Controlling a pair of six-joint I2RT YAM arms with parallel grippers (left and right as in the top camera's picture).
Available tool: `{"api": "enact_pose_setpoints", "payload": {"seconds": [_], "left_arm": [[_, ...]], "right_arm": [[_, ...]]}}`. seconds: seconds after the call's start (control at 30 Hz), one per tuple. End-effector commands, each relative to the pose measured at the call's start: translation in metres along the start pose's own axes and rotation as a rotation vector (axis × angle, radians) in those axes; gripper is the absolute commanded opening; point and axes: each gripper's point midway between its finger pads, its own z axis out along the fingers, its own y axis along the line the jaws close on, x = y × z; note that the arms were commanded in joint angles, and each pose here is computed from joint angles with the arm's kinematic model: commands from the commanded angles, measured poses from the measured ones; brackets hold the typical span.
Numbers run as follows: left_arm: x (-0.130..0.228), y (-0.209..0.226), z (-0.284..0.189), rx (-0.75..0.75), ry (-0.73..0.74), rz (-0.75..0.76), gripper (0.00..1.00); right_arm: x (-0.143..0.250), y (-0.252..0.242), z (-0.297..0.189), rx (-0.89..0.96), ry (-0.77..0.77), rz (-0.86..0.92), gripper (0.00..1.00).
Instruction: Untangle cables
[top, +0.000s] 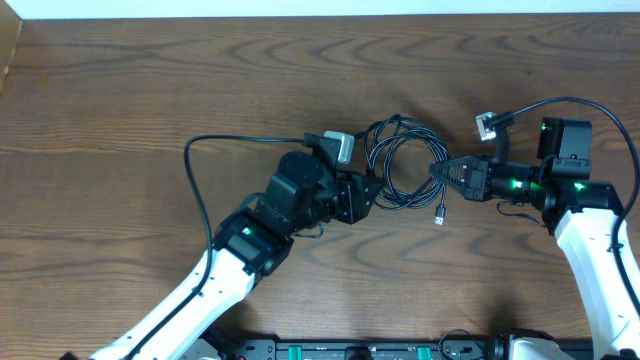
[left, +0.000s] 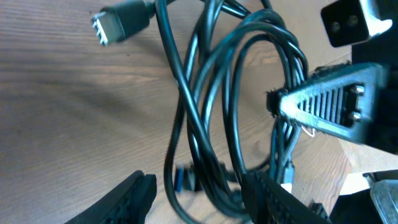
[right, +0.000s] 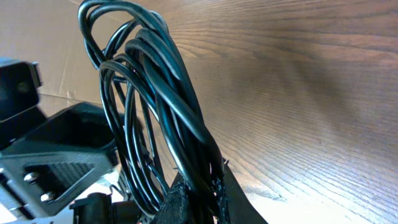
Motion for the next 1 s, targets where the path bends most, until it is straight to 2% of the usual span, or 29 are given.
{"api": "enact_pose_setpoints", "payload": {"seconds": [0.0, 0.1, 0.13, 0.27, 0.37, 0.53, 0.6, 0.67, 0.7, 0.8, 0.97], "left_arm": [[-0.005, -0.002, 0.011, 0.019, -0.008, 0.023, 0.46], [-0.01, 0.003, 0.02, 0.01, -0.03, 0.027, 0.2], [-0.013, 0.009, 0.023, -0.02, -0.047, 0.026, 0.08], [-0.024, 0.03, 0.024, -0.134, -0.115, 0.036, 0.08], [-0.045, 0.016, 0.022, -0.099, -0.196, 0.212, 0.07], [-0.076, -0.007, 0.014, -0.048, -0.334, 0.393, 0.08], [-0.082, -0.012, 0.012, -0.039, -0.364, 0.424, 0.08], [-0.083, -0.012, 0.012, -0.038, -0.366, 0.428, 0.08], [-0.083, -0.012, 0.012, -0.04, -0.365, 0.436, 0.08], [-0.082, -0.012, 0.012, -0.042, -0.363, 0.438, 0.08], [-0.078, -0.01, 0.013, -0.045, -0.343, 0.436, 0.08]], "right_arm": [[0.0, 0.013, -0.002, -0.067, -0.001, -0.068, 0.01], [0.001, 0.02, -0.003, -0.107, -0.002, -0.146, 0.01], [0.001, 0.022, -0.003, -0.118, -0.003, -0.17, 0.01], [0.001, 0.022, -0.003, -0.122, -0.01, -0.291, 0.01], [0.0, 0.016, -0.002, -0.085, -0.013, -0.373, 0.01], [-0.003, -0.014, -0.002, 0.092, -0.001, -0.374, 0.01], [-0.003, -0.015, -0.002, 0.097, -0.001, -0.375, 0.1], [-0.003, -0.015, -0.002, 0.101, -0.002, -0.376, 0.28], [-0.004, -0.017, -0.002, 0.109, -0.003, -0.379, 0.33], [-0.007, -0.021, -0.003, 0.135, -0.009, -0.383, 0.41], [-0.018, -0.019, -0.003, 0.134, -0.051, -0.317, 0.47]]}}
